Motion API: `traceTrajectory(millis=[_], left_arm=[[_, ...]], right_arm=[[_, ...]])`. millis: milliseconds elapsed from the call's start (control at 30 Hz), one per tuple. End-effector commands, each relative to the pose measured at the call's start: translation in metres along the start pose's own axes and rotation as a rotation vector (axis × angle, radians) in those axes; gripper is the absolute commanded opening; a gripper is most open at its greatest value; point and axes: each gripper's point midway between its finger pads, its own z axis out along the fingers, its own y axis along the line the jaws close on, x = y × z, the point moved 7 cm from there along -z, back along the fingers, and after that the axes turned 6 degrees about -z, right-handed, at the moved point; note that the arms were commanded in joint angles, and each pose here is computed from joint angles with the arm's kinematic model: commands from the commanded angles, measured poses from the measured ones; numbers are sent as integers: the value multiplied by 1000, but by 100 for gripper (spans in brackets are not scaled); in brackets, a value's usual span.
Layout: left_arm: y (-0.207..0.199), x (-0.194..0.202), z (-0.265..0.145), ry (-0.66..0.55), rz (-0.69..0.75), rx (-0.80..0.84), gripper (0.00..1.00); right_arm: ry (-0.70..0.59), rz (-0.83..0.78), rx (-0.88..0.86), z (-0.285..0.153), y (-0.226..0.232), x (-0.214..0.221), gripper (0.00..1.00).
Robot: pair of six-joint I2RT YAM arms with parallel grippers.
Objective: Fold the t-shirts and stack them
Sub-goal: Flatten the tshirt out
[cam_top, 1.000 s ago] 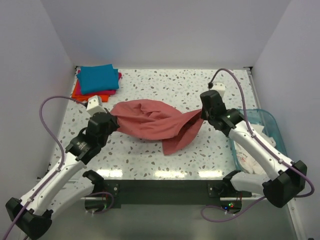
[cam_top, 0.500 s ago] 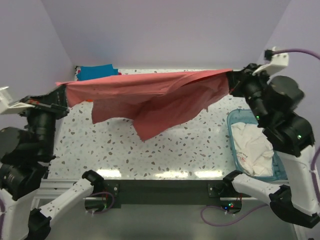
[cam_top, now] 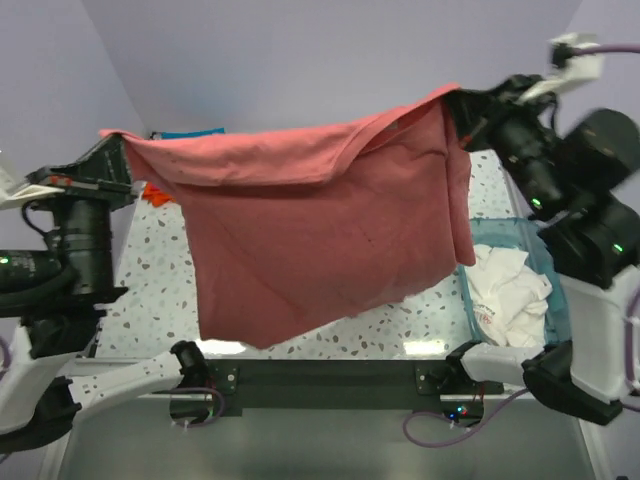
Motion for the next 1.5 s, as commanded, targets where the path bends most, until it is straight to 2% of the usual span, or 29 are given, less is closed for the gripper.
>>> traceTrajectory(millis=[0, 133, 167, 200, 233, 300, 333, 400, 433, 467, 500, 533, 567, 600, 633, 700, 733, 833, 867, 900, 967, 1000, 1033, 1067, 1100, 1133, 1200, 1333, 1467], left_arm=[[3, 7, 12, -149, 66, -156, 0], [-20, 59, 42, -196, 259, -109, 0], [-14, 50, 65, -252, 307, -146, 0], [-8, 89, 87, -116, 267, -120, 0], [3, 118, 119, -65, 250, -104, 0], [36, 141, 166, 28, 177, -40, 0], [58, 191, 196, 158, 192, -23, 0], [81, 214, 238, 213, 179, -25, 0], [119, 282, 265, 383, 186, -45, 0], [116, 279, 292, 399, 155, -33, 0], [168, 351, 310, 546, 155, -110, 0], [175, 379, 319, 643, 117, -56, 2], [146, 361, 350, 583, 70, 36, 7], [193, 424, 347, 719, 50, -53, 16], [187, 427, 351, 733, 14, -12, 39], [190, 439, 351, 736, -40, -6, 53], [205, 449, 328, 787, -45, -66, 62], [191, 424, 304, 702, -50, -60, 76], [184, 420, 295, 707, -48, -62, 77], [165, 396, 289, 659, -38, -61, 77], [164, 406, 252, 691, -9, -158, 77], [146, 383, 237, 659, -6, -181, 77], [166, 393, 209, 656, 32, -298, 76], [156, 399, 182, 678, 29, -340, 74], [140, 377, 165, 629, 12, -345, 69], [153, 395, 124, 660, 52, -416, 68], [147, 378, 90, 610, 38, -457, 63], [161, 394, -9, 730, 100, -527, 58], [172, 398, -79, 832, 175, -577, 54]], right_arm=[[199, -76, 25, 74, 1, 72, 0], [392, -128, 100, 136, -8, 163, 0], [434, -137, 118, 144, -12, 182, 0], [458, -141, 133, 154, -16, 197, 0], [478, -138, 162, 161, -25, 209, 0], [551, -124, 193, 180, -41, 246, 0], [563, -89, 237, 187, -58, 253, 0], [652, -58, 284, 202, -80, 289, 0], [665, -20, 346, 208, -101, 296, 0], [740, 1, 382, 213, -117, 324, 0], [762, 51, 437, 215, -140, 335, 0], [783, 77, 465, 217, -151, 346, 0], [803, 101, 492, 217, -163, 357, 0], [852, 157, 525, 218, -184, 382, 0], [877, 177, 530, 218, -191, 393, 0], [927, 202, 545, 219, -205, 420, 0], [937, 210, 554, 218, -213, 426, 0], [960, 234, 578, 216, -228, 444, 22], [972, 239, 584, 213, -230, 445, 29], [966, 211, 615, 211, -234, 442, 48], [979, 190, 656, 202, -236, 438, 61], [978, 176, 670, 198, -236, 433, 71], [993, 163, 701, 189, -238, 435, 73], [954, 160, 700, 187, -233, 416, 74], [940, 155, 706, 183, -231, 411, 75], [972, 155, 716, 167, -228, 417, 75], [903, 150, 686, 157, -212, 393, 75], [931, 143, 650, 111, -184, 411, 69], [922, 124, 553, 99, -151, 418, 66]])
